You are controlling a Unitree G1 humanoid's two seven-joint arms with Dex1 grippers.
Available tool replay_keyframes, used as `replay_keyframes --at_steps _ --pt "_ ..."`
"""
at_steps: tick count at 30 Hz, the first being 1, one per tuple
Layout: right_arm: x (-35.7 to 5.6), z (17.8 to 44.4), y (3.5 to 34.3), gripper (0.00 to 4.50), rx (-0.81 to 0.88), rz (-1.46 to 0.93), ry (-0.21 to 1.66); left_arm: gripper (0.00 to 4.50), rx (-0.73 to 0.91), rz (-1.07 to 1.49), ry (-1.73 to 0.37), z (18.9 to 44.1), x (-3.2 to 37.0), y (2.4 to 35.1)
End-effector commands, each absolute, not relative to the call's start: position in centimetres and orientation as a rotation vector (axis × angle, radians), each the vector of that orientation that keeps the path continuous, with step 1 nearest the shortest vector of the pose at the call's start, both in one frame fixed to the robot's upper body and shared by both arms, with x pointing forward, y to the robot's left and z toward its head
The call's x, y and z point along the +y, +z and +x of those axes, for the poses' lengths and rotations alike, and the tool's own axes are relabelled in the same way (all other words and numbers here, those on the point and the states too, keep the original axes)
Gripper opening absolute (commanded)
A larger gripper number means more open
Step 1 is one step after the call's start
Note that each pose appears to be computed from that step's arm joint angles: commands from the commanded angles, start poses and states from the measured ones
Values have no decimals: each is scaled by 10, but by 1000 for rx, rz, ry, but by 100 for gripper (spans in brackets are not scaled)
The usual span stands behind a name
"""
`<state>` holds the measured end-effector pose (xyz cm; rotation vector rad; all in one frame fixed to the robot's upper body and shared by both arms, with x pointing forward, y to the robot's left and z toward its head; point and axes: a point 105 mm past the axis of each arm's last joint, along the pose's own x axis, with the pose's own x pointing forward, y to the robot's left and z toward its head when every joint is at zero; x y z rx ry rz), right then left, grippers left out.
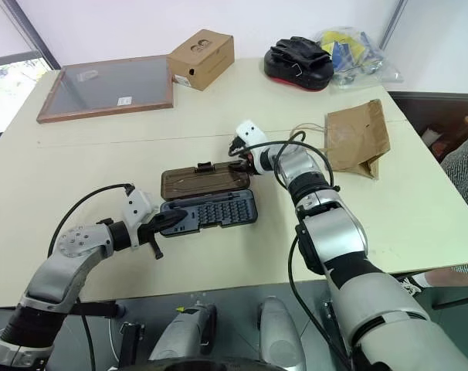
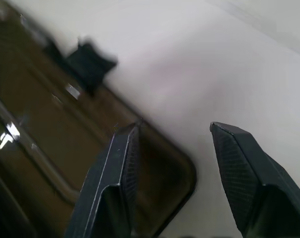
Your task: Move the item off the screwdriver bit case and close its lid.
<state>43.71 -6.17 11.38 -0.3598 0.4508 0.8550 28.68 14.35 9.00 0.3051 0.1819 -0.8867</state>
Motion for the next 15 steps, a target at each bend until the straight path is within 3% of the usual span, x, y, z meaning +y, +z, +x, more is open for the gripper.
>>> replay_keyframes --at_steps 1,12,15 --pt "-66 434 110 232 479 -424 886 0 177 315 -889 285 142 91" --pt "-74 437 104 232 517 -407 829 0 172 318 -888 287 140 90" --pt "-75 436 102 152 524 -432 832 0 168 319 -885 287 140 91"
